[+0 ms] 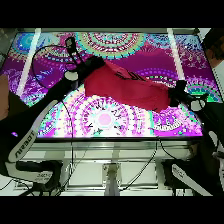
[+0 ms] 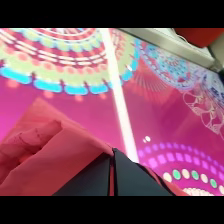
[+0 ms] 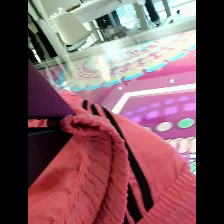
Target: Fold the clothes and pants, and hang the long-sleeved shirts on hangers.
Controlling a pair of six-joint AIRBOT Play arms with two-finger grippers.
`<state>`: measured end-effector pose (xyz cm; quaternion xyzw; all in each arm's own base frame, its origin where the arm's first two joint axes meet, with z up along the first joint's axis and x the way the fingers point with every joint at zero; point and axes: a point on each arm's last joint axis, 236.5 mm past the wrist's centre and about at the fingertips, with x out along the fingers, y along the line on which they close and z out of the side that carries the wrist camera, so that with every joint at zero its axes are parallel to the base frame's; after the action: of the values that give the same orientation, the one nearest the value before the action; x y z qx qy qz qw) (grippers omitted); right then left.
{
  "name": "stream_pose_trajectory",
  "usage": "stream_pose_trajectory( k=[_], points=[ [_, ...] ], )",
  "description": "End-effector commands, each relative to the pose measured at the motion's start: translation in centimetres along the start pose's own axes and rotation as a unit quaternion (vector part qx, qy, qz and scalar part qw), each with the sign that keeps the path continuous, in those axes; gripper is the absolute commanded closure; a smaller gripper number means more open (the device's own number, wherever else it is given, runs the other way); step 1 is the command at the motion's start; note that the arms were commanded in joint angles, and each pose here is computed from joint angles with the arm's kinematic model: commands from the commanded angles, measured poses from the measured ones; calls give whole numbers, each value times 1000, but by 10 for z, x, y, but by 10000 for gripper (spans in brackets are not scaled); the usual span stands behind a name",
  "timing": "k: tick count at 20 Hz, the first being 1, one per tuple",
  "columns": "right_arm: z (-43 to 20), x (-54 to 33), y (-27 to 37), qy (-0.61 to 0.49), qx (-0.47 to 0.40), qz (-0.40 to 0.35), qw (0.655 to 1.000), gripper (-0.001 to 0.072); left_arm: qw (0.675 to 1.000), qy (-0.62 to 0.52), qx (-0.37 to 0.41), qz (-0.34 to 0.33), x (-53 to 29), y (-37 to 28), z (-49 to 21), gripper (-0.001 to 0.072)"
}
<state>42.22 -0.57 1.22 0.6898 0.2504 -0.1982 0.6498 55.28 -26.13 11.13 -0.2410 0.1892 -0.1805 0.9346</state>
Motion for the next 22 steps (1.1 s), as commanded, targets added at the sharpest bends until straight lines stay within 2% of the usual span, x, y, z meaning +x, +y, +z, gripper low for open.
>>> stream_pose_trajectory(
  k=[1,7,12,16,18,19,20,21,22],
  points=[
    [6,18,6,-6,7,-3,1000,698,1000,8,0,-23,24,-9,1,708],
    [10,31,-6,-10,28,-19,999,698,1000,8,-3,-15,55,8,-3,708],
    [20,48,-22,-29,121,-29,992,698,999,3,-43,-2,82,35,-3,708],
    [30,64,-19,-44,164,-20,985,697,999,2,-42,0,103,44,-12,706],
    [39,74,5,-53,179,12,982,686,999,-1,-41,-3,117,46,-15,702],
    [44,79,24,-57,174,33,983,557,999,-2,-41,-8,122,45,-16,698],
    [46,84,42,-57,159,47,984,363,999,-4,-41,-12,126,43,-15,633],
    [49,89,63,-59,113,60,990,215,999,-3,-39,-20,128,37,-15,525],
    [49,91,82,-61,51,69,994,193,999,-2,-38,-28,128,32,-13,503]
  ],
)
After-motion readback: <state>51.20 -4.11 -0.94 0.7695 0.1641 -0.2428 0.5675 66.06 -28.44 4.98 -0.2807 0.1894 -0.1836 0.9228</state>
